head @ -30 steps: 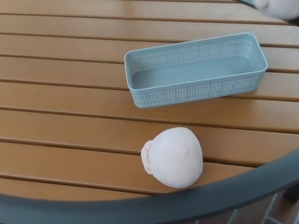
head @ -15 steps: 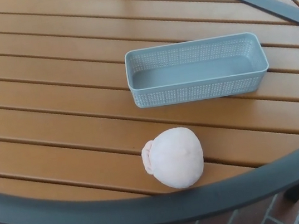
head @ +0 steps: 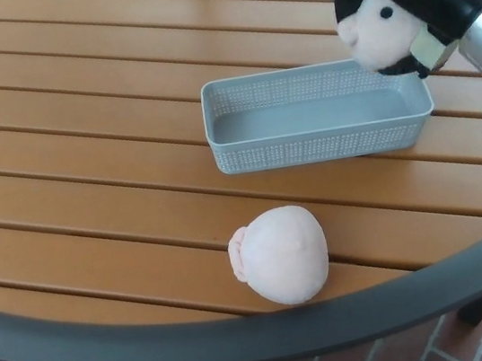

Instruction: The robot walks towards a desk kept outside and uses its right hand to pick up two emotional support dumplings one after the other and puts it in a container kept in front of it on the desk

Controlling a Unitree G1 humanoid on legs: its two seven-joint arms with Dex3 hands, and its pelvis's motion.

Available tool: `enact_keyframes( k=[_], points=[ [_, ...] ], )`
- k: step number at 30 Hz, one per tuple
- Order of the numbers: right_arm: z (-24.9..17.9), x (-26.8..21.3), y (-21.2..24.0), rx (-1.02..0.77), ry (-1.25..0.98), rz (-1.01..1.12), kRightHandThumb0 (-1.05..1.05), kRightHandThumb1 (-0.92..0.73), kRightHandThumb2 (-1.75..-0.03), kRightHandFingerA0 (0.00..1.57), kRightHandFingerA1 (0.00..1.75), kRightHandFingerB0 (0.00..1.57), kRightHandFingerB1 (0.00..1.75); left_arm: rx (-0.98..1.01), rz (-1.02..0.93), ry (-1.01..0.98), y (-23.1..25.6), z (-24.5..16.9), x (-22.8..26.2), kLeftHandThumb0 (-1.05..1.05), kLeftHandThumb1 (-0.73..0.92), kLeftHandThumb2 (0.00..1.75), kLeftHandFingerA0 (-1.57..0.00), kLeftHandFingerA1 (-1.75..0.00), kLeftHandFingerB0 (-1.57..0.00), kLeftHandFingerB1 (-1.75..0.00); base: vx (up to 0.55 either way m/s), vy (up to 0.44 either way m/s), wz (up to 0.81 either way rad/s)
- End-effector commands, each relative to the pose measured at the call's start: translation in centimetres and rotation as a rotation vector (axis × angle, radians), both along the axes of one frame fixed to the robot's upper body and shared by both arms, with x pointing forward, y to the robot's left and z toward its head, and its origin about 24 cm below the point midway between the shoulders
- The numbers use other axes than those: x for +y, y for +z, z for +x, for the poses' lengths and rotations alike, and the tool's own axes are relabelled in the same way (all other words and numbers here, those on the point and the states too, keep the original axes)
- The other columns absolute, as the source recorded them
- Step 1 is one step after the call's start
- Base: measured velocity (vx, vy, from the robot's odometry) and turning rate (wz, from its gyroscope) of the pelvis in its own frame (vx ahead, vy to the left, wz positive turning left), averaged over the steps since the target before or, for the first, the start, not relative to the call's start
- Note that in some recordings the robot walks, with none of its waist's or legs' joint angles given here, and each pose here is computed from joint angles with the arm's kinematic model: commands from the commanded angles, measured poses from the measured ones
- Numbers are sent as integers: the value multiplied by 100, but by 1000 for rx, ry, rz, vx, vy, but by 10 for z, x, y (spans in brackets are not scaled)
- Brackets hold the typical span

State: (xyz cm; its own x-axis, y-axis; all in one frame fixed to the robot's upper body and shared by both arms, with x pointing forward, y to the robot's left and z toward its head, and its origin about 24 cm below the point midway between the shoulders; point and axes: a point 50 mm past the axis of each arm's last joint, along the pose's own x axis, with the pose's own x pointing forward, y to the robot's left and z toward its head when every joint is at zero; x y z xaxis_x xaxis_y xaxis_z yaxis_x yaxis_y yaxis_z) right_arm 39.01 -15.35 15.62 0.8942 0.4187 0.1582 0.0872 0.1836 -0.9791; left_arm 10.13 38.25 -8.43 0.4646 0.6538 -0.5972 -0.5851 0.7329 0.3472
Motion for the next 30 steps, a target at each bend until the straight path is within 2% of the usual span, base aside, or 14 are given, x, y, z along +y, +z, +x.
enact_keyframes(
  k=[1,3,11,14,15,20,21,24,26,27,28,29,30],
  points=[
    [1,2,-24,178,-13,-82,-13,-56,-87,85,175,78,164,-43,44,-10,9,5,7,-27,56,56,-83,-80,-78,-61,0,0,0],
    [-1,1,-35,216,-18,-91,-14,-59,-82,83,175,76,164,-46,39,-12,8,5,6,-27,55,56,-83,-80,-78,-61,0,0,0],
    [0,-2,-44,265,-68,-114,-15,-60,-82,84,174,75,161,-37,42,-26,7,3,5,-28,57,56,-83,-79,-77,-60,0,0,0],
    [2,-6,-44,260,-97,-113,-14,-62,-80,86,173,75,156,-35,33,-12,5,1,3,-24,60,57,-83,-77,-78,-59,0,0,0],
    [5,-7,-41,240,-138,-108,-14,-62,-77,84,166,78,149,-41,32,-15,4,1,2,-24,56,56,-82,-78,-77,-61,0,0,0],
    [10,-8,-33,191,-188,-82,-14,-63,-73,82,167,75,147,-29,52,-51,4,-1,1,-31,55,55,-81,-81,-79,-60,0,0,0],
    [14,-5,-20,137,-199,-55,-13,-63,-76,78,175,60,175,-34,46,-51,4,0,1,-31,55,56,-79,-80,-77,-59,0,0,0],
    [17,-2,-6,58,-199,-31,-16,-63,-70,79,175,59,170,-41,43,-57,4,0,-1,-33,54,56,-78,-78,-77,-59,0,0,0],
    [18,1,-1,24,-187,-31,-14,-61,-76,80,175,60,175,-37,45,-59,4,0,-1,-32,54,57,-77,-77,-76,-59,0,0,0],
    [19,3,1,19,-184,-31,-14,-56,-75,80,175,66,165,-42,47,-56,4,0,-1,-21,61,58,-78,-77,-78,-59,0,0,0],
    [19,5,2,16,-182,-31,-14,-56,-75,80,175,66,165,-45,48,-54,3,1,-1,-21,61,58,-78,-77,-78,-59,0,0,0],
    [20,8,3,25,-179,-32,-20,-60,-62,79,172,71,150,-49,44,-48,3,2,-2,-21,61,57,-79,-77,-77,-59,0,0,0],
    [20,10,2,36,-175,-34,-20,-60,-62,79,172,71,150,-49,38,-44,3,3,-2,-21,61,57,-79,-77,-77,-59,0,0,0]
  ],
)
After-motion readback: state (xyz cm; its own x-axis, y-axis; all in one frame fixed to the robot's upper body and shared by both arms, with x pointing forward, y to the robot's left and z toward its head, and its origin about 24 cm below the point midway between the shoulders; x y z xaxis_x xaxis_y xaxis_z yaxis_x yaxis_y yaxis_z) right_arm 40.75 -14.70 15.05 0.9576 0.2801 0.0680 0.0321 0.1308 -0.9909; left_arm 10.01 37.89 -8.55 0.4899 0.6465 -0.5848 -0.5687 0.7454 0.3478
